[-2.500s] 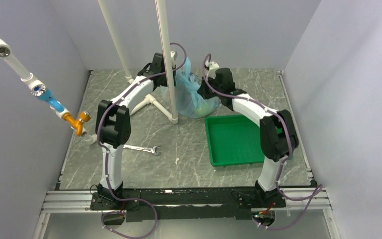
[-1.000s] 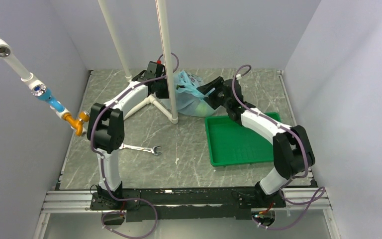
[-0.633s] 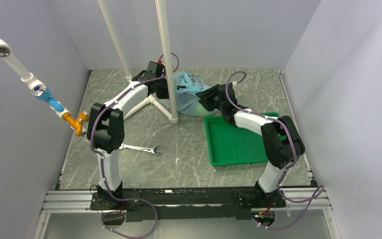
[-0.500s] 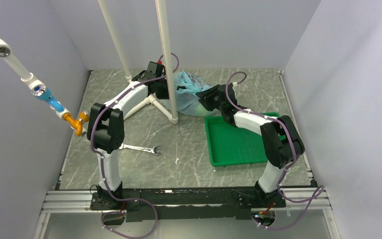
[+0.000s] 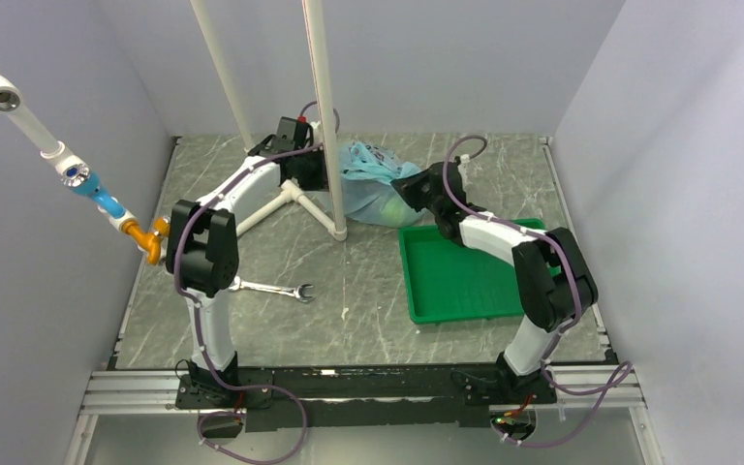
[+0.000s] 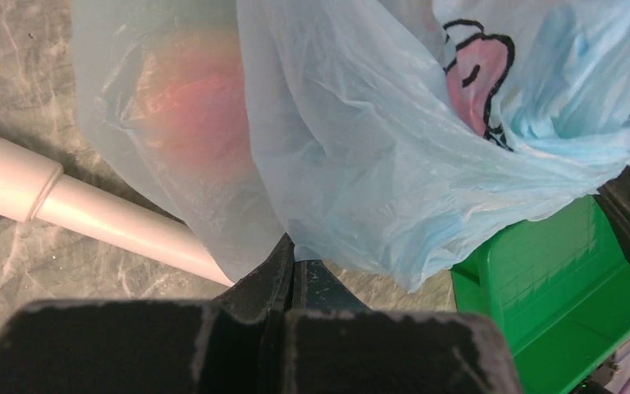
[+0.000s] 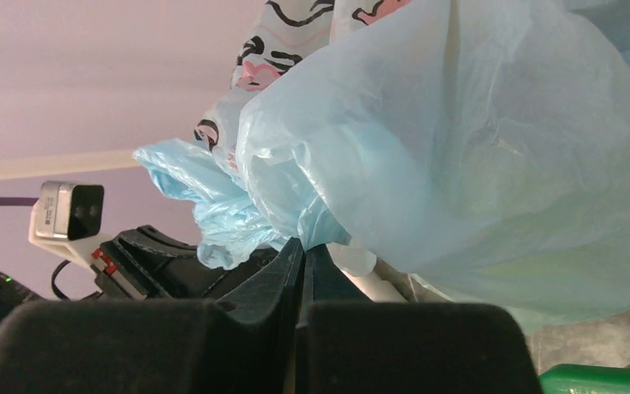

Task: Take the fake fruits out of the plastic bag
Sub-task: Untie the plastic bag at the center of the board.

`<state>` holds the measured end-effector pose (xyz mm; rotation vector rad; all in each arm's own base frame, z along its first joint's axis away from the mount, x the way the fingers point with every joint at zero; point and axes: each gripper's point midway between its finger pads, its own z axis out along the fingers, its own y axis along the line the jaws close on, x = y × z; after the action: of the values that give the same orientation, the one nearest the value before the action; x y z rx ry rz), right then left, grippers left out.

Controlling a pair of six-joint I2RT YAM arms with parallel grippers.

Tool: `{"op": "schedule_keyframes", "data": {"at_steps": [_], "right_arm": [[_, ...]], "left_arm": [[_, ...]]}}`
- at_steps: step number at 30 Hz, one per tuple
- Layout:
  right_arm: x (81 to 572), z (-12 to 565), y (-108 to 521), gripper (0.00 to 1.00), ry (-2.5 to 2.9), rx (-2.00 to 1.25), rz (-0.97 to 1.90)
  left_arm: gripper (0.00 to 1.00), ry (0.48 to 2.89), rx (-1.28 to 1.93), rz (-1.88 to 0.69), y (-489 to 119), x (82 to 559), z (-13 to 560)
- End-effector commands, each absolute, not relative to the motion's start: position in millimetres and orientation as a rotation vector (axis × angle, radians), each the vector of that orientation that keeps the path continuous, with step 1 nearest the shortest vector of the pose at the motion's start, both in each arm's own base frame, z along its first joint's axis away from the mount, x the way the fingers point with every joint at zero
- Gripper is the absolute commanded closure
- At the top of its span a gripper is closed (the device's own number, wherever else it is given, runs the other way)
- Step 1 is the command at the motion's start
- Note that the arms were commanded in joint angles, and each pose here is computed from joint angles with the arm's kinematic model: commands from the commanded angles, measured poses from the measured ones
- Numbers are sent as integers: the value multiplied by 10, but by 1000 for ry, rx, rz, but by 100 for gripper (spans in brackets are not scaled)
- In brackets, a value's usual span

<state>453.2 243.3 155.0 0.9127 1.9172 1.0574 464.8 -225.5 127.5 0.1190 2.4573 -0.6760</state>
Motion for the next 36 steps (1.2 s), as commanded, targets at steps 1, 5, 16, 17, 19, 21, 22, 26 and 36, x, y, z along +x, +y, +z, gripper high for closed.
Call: {"op": "schedule_keyframes", "data": {"at_steps": [1, 5, 16, 17, 19, 21, 22, 26, 36], "right_arm": [[4565, 1929, 2297, 100, 1826, 794, 1100], [4431, 2023, 2248, 100, 1864, 475, 1199], [4069, 1819, 2141, 100, 1986, -14, 1504], [4078, 1836, 2130, 100, 1982, -9, 1484], [4086, 1867, 2109, 100, 1984, -27, 1430], [4063, 1887, 2112, 100, 1997, -87, 1380], [4036, 1878, 2119, 100, 2008, -125, 1353], [3982, 1814, 2119, 100, 2062, -231, 1195], [3987, 1695, 2169, 100, 2130, -280, 891]], "left_arm": [[100, 2381, 90, -725, -2214, 4700, 1677], [100, 2383, 74, -700, -2141, 4725, 1664], [100, 2396, 57, -744, -2095, 4747, 1630], [100, 2396, 62, -755, -2104, 4743, 1636], [100, 2388, 90, -784, -2135, 4735, 1680], [91, 2378, 120, -798, -2156, 4723, 1730], [84, 2370, 131, -805, -2164, 4717, 1759], [56, 2328, 175, -834, -2175, 4694, 1911], [20, 2260, 207, -1080, -2295, 4500, 2208]]}}
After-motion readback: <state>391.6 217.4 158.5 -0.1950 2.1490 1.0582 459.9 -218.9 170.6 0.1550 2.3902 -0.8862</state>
